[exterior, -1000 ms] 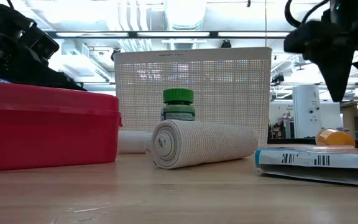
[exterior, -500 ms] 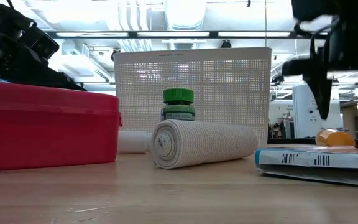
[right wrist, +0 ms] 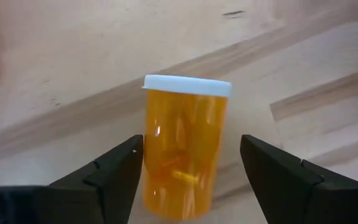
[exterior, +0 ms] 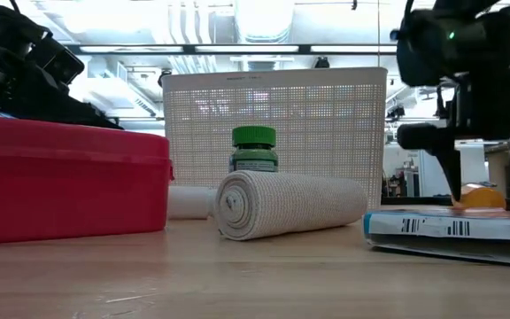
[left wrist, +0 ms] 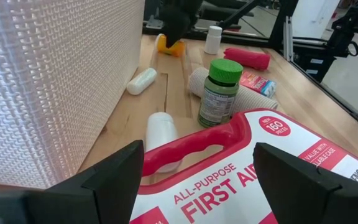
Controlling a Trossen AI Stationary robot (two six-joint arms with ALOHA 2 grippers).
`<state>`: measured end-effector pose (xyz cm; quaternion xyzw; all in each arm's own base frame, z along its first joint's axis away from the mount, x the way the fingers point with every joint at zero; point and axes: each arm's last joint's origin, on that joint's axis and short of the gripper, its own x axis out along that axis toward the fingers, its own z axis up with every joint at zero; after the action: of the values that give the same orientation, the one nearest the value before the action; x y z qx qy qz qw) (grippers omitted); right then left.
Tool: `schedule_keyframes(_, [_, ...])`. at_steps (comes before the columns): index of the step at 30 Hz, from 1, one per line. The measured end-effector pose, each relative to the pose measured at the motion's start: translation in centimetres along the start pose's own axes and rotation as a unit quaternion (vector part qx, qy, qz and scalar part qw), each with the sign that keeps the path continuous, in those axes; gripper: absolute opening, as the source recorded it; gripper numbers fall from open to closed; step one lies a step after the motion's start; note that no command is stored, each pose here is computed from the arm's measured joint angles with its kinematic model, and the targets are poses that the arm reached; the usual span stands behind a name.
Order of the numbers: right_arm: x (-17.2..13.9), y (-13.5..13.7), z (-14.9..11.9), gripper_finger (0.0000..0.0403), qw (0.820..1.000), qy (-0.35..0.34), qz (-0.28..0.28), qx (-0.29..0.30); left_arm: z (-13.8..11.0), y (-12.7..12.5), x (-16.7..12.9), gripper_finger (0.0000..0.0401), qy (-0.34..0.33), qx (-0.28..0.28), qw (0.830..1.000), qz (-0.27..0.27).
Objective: Pick & place medical supplies in basket/bin
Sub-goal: Put the orange pill bottle in the white bin
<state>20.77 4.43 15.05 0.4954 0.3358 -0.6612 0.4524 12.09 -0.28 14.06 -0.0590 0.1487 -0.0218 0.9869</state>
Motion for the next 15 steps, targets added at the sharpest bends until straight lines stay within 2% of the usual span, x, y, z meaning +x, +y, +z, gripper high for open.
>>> schedule_keyframes(8, [1.7, 0.5, 0.1, 0.0240, 0.999, -0.019, -0.034, -0.025, 0.0, 0.0, 0.0, 0.0281, 0.000, 0.000, 1.000, 0.000])
schedule_keyframes(15, [2.0, 0.5, 0.0, 0.0183, 0.998, -0.020, -0.037, -0.055, 0.0, 0.0, 0.0, 0.0281, 0.000, 0.000, 1.000, 0.000])
